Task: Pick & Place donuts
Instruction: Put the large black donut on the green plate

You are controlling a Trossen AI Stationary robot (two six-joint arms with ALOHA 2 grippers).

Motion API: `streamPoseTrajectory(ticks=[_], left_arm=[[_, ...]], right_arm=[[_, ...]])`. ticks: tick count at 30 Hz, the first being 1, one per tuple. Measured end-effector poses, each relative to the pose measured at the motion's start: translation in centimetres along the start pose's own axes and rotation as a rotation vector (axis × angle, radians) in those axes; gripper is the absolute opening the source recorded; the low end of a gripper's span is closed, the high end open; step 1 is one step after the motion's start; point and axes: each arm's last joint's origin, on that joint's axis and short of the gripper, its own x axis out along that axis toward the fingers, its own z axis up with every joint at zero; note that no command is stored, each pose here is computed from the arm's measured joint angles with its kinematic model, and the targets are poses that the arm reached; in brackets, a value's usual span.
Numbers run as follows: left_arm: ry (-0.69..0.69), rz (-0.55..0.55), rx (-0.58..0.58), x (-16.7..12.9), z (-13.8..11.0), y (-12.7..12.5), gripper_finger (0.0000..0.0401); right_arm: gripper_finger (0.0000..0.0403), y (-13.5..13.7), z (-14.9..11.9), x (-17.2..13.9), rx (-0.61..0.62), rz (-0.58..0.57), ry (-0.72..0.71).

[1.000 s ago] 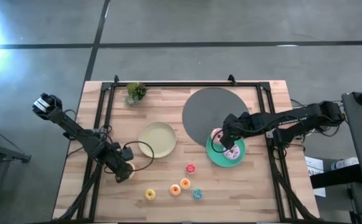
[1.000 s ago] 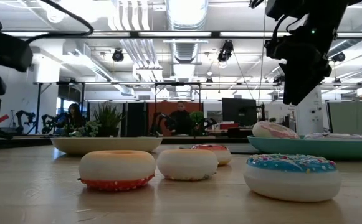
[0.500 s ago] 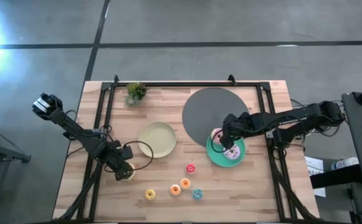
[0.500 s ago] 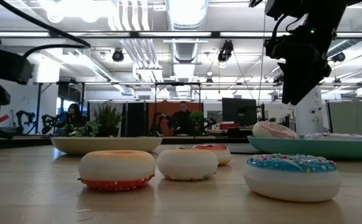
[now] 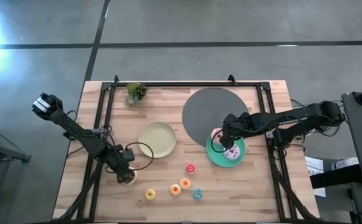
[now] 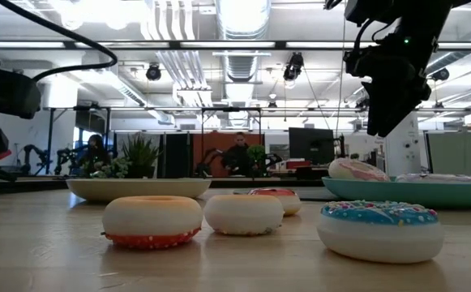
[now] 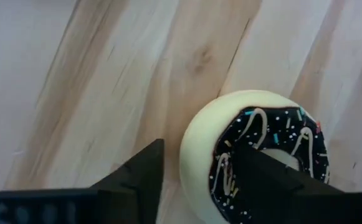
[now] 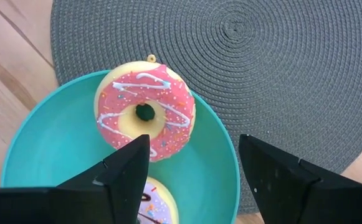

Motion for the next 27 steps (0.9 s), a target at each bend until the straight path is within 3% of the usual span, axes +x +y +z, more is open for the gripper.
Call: streamPoseTrajectory(ticks=[7,15,18,23,27], left_arm=[[-0.016,-0.029,-0.027,0.2,0.1,-0.1,0.0022],[-0.18,-0.069,-0.044,-2.9,3.1,-2.9,0.0003],[-0.286,-0.061,-0.034,-4.5,5.7,-3.3,0.0002],[-0.411,0.028,-0.049,-5.3,11.9,-1.2,0.0001],[-0.554,-0.064,-0.047,-6.0,18.7,-0.5,0.0001]], right_arm=[[0.0235,0.0,0.0,0.0,0.005,0.001,0.0],[0.0223,-0.3,1.1,-2.9,0.041,0.042,-0.14],[0.022,-0.7,1.6,-4.2,0.065,0.041,-0.207],[0.0219,-1.8,1.6,-5.9,0.092,0.022,-0.249],[0.0219,-3.1,1.0,-6.9,0.173,-0.008,-0.271]])
